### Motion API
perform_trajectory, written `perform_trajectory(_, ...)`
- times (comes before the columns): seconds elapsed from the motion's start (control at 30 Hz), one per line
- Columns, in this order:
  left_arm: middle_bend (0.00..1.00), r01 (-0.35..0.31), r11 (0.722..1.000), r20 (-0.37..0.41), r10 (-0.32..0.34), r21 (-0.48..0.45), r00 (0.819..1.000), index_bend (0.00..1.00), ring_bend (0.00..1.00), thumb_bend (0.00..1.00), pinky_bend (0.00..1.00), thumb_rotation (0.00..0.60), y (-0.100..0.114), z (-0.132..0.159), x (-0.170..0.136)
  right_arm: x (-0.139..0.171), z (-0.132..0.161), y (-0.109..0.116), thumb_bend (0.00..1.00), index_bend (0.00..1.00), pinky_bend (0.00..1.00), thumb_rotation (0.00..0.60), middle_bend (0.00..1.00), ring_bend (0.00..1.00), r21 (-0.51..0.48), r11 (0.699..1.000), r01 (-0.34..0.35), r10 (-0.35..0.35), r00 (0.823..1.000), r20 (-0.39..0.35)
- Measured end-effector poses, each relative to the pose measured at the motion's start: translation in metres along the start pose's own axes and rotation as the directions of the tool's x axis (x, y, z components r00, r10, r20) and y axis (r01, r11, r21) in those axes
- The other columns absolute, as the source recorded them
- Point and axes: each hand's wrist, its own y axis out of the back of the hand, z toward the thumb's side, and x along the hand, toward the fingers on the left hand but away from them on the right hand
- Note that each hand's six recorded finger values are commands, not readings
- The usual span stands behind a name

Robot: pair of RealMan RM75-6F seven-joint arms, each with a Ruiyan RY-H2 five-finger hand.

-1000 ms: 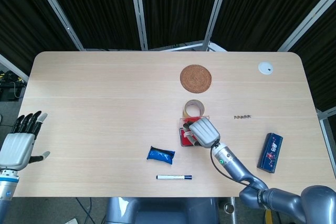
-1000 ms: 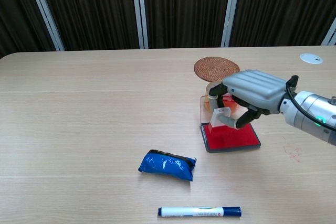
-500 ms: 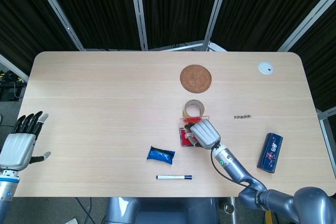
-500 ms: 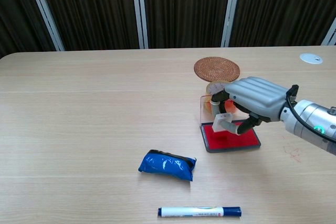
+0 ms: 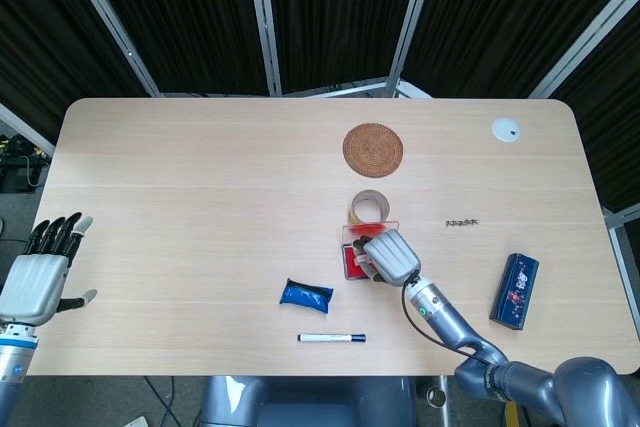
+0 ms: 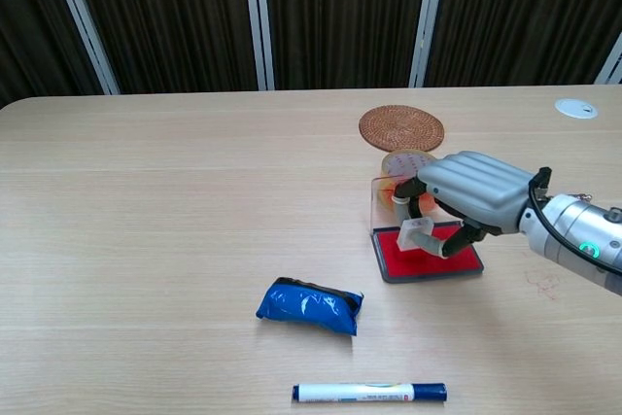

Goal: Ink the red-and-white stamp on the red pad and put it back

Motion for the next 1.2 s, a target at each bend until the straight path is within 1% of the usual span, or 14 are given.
perform_trajectory(0.33,0.0,0.0,1.0,0.0,0.0,-0.003,1.0,0.0,0.0,0.0,0.0,0.6,0.0,0.0,0.0,0.002,-0.001,-0.003,0.44,0.61,1.0,0.6,0.62,0.88,0.003,1.0,-0.01,0.01,1.0,0.004)
perform_trajectory(0.6,0.0,0.0,1.0,0.0,0.0,-0.006,1.0,0.0,0.0,0.0,0.0,0.6,0.001,0.0,-0.001,0.002,0.0,0.002,0.44,0.61,1.0,0.6,0.62,0.88,0.0,1.0,0.008,-0.008,1.0,0.002)
perform_trajectory(0.73,0.0,0.001,1.0,-0.001,-0.001,-0.008,1.0,0.0,0.0,0.0,0.0,0.6,0.001,-0.001,-0.001,0.004,0.001,0.016,0.44,0.61,1.0,0.6,0.63,0.88,-0.024,0.999,0.043,-0.044,0.999,-0.006)
perform_trajectory(0.87,0.0,-0.002,1.0,0.002,0.002,-0.011,1.0,0.0,0.0,0.0,0.0,0.6,0.002,-0.001,-0.002,0.009,0.0,0.043,0.44,0.62,1.0,0.6,0.63,0.88,-0.057,0.993,0.106,-0.107,0.994,-0.017)
perform_trajectory(0.97,0.0,-0.005,1.0,0.005,0.005,-0.014,1.0,0.0,0.0,0.0,0.0,0.6,0.003,0.0,-0.003,0.017,-0.009,0.063,0.44,0.62,1.0,0.6,0.63,0.88,-0.059,0.988,0.142,-0.143,0.99,-0.015)
perform_trajectory(1.03,0.0,-0.006,1.0,0.008,0.006,-0.015,1.0,0.0,0.0,0.0,0.0,0.6,0.004,0.001,-0.003,0.024,-0.019,0.072,0.44,0.62,1.0,0.6,0.63,0.88,-0.052,0.987,0.153,-0.153,0.988,-0.003)
perform_trajectory(1.1,0.0,-0.008,1.0,0.012,0.008,-0.016,1.0,0.0,0.0,0.0,0.0,0.6,0.004,0.001,-0.004,0.034,-0.034,0.077,0.44,0.62,1.0,0.6,0.63,0.88,-0.041,0.988,0.151,-0.151,0.988,0.023)
perform_trajectory(1.2,0.0,-0.008,1.0,0.018,0.009,-0.017,1.0,0.0,0.0,0.0,0.0,0.6,0.005,0.003,-0.005,0.048,-0.052,0.071,0.44,0.62,1.0,0.6,0.63,0.88,-0.043,0.991,0.131,-0.127,0.989,0.069)
